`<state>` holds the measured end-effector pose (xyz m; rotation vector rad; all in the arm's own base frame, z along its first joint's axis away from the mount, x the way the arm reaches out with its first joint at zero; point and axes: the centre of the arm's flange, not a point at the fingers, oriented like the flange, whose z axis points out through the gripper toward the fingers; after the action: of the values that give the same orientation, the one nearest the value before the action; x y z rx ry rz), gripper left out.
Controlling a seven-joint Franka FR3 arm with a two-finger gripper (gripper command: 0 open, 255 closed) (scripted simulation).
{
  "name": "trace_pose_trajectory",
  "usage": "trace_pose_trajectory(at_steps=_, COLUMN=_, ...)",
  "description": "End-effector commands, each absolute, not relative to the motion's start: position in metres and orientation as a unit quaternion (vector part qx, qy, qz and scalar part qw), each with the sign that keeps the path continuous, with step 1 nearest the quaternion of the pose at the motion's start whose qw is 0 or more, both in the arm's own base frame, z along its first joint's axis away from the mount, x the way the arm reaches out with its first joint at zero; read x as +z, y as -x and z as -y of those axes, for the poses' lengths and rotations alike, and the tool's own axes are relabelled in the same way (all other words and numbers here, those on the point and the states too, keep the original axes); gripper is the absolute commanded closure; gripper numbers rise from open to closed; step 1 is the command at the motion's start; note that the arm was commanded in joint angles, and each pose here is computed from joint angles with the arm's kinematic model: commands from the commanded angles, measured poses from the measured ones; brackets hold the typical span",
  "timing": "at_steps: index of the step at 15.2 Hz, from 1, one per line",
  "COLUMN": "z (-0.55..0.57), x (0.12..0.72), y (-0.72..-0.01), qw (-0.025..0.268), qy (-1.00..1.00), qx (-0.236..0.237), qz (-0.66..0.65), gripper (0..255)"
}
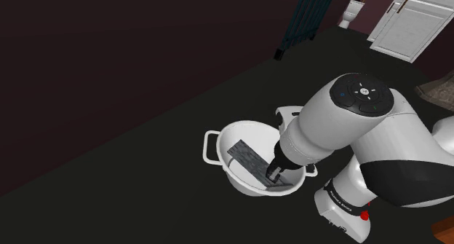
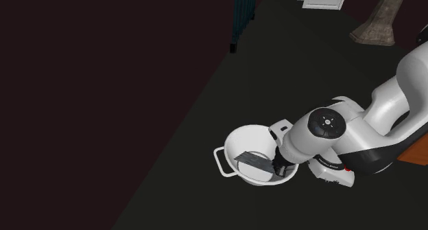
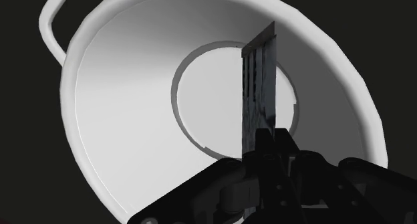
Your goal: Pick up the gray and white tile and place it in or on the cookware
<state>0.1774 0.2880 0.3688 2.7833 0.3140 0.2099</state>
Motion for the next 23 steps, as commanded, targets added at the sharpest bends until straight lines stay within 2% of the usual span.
trace_pose_trajectory(at_steps=1, z=-0.288, x=0.38, y=-0.177, qw=0.165, qy=-0.977, qx=0.074, qz=-0.111, gripper=255)
trace_pose_trajectory(at_steps=23, z=-0.288, x=0.496, y=-0.177, qw=0.165, qy=-0.977, qx=0.074, qz=-0.111, gripper=255)
